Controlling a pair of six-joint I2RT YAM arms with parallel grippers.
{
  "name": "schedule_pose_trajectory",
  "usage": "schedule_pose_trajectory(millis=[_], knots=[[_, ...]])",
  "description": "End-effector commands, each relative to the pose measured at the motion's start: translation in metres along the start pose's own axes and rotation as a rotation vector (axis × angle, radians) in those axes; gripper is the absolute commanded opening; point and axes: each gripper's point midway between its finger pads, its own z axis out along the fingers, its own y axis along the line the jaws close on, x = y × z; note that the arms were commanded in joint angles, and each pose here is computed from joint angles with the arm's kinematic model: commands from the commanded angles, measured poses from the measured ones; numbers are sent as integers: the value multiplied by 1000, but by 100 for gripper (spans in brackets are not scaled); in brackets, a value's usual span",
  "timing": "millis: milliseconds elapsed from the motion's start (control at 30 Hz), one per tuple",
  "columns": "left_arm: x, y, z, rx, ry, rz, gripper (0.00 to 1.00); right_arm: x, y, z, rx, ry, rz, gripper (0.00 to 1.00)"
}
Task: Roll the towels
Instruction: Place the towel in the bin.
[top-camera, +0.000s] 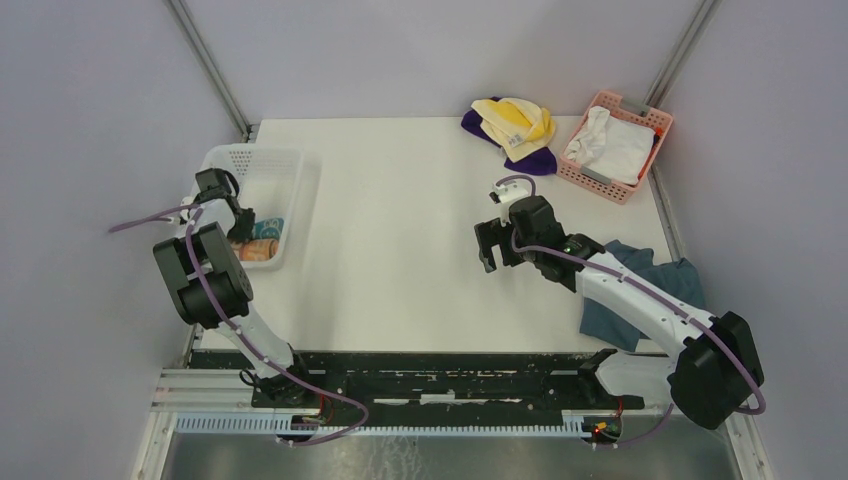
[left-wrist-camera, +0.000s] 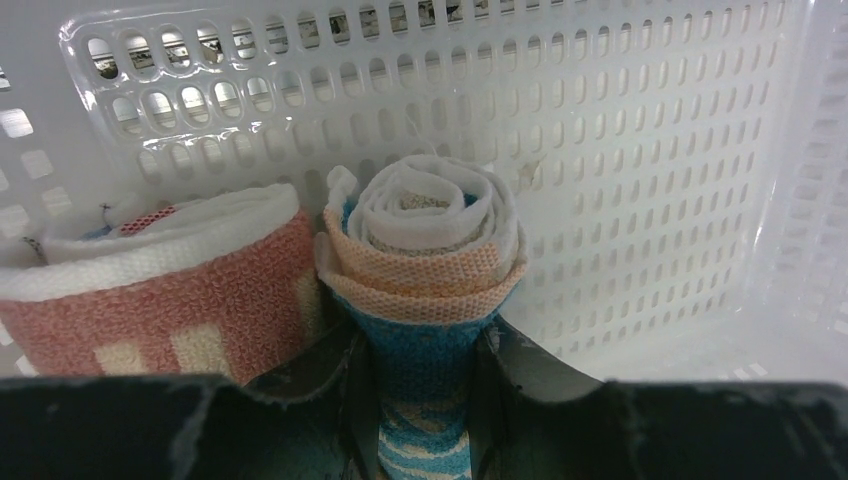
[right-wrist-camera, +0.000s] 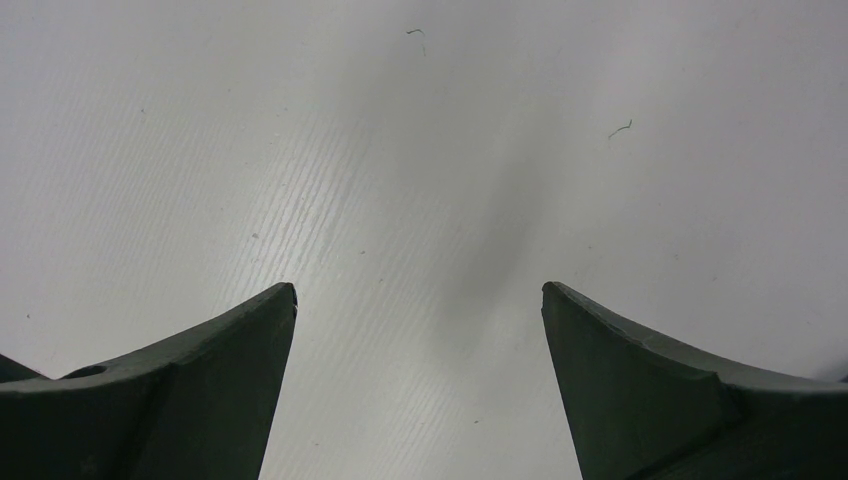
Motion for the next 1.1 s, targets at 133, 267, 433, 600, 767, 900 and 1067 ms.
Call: schedule_pose_trajectory(millis=[133, 267, 433, 600, 767, 900, 1067], knots=[[-4, 20, 3, -74, -23, 85, 35, -15, -3, -4, 12, -69, 4, 100], [0, 22, 8, -82, -2, 94, 50, -15, -2, -4, 11, -67, 2, 100], [-1, 16, 8, -72, 4, 96, 59, -15, -2, -4, 9, -69, 4, 100], [-9, 4, 0, -38, -3, 82, 61, -16, -2, -5, 10, -71, 2, 100], [-17, -10, -12, 9, -17, 59, 63, -16, -2, -6, 7, -74, 2, 100], [-23, -17, -20, 32, -29, 39, 67, -17, -1, -7, 5, -77, 2, 100], [-25, -19, -26, 41, -29, 28, 69, -17, -2, -7, 8, -77, 2, 100]])
